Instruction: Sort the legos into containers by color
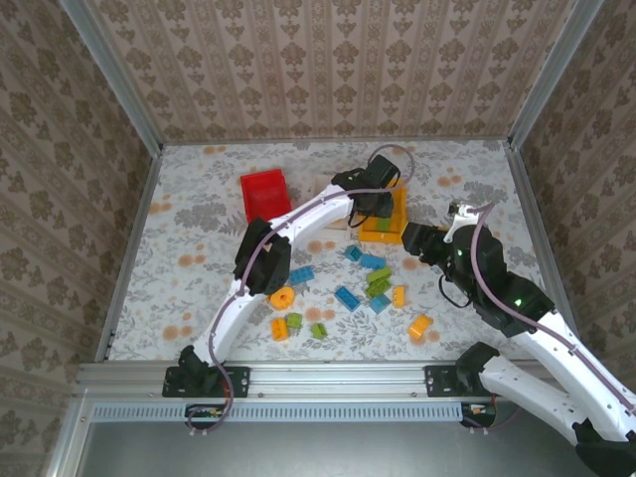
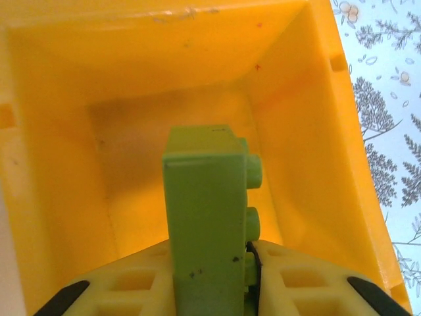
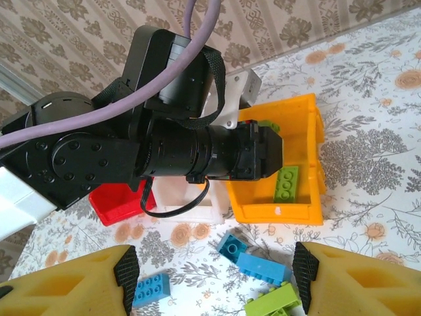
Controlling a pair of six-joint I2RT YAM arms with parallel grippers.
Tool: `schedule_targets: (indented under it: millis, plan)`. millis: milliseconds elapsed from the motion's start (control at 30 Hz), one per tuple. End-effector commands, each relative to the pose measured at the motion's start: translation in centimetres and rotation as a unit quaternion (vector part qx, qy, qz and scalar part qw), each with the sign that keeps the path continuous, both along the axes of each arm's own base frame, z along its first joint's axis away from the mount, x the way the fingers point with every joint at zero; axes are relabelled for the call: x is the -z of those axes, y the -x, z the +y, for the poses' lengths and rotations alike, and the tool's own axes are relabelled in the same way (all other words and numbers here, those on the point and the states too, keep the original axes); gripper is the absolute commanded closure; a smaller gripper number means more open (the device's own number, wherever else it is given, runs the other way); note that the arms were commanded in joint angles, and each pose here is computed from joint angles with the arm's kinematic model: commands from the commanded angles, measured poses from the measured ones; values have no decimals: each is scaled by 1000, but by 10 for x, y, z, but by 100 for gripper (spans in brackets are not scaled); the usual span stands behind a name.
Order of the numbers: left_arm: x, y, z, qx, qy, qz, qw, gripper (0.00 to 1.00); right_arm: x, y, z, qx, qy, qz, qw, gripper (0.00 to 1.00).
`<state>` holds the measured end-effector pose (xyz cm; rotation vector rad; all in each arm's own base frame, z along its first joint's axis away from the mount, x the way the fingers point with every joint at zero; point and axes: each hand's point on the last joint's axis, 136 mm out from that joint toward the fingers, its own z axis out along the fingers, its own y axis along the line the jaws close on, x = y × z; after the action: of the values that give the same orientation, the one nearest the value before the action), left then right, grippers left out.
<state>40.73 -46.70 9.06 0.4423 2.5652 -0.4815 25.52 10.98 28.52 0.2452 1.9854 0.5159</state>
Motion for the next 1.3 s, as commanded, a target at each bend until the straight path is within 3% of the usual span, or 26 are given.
schedule_targets:
  millis: [0,233,467,567,700,800,900,1000,1167,1267]
  plan:
    - [5,5,0,3,-11,7,1000,65,8,0,-7,17,7,14,1000,32]
    - [-14,9,0,7,-5,-2,1000,56,13,-1,-4,10,9,27,1000,31]
    - [-96,27,-5,9,43,-55,998,49,6,1,-5,0,24,21,1000,31]
    - [-138,39,14,-24,60,-80,995,45,4,4,-5,-9,39,23,999,31]
    - [-168,54,81,-116,52,-84,988,43,3,8,3,-44,55,27,997,33]
    - [-159,71,145,-175,27,-61,982,41,17,11,21,-90,55,55,993,33]
    - [-129,93,214,-216,-21,-14,976,36,32,19,52,-146,56,77,985,32]
    - [-88,114,259,-222,-39,42,973,27,45,29,84,-194,73,85,975,29]
    - [-29,138,300,-226,-68,118,965,10,62,31,134,-245,60,101,963,27]
    - [-7,143,304,-225,-77,139,961,7,71,35,155,-266,68,114,955,26]
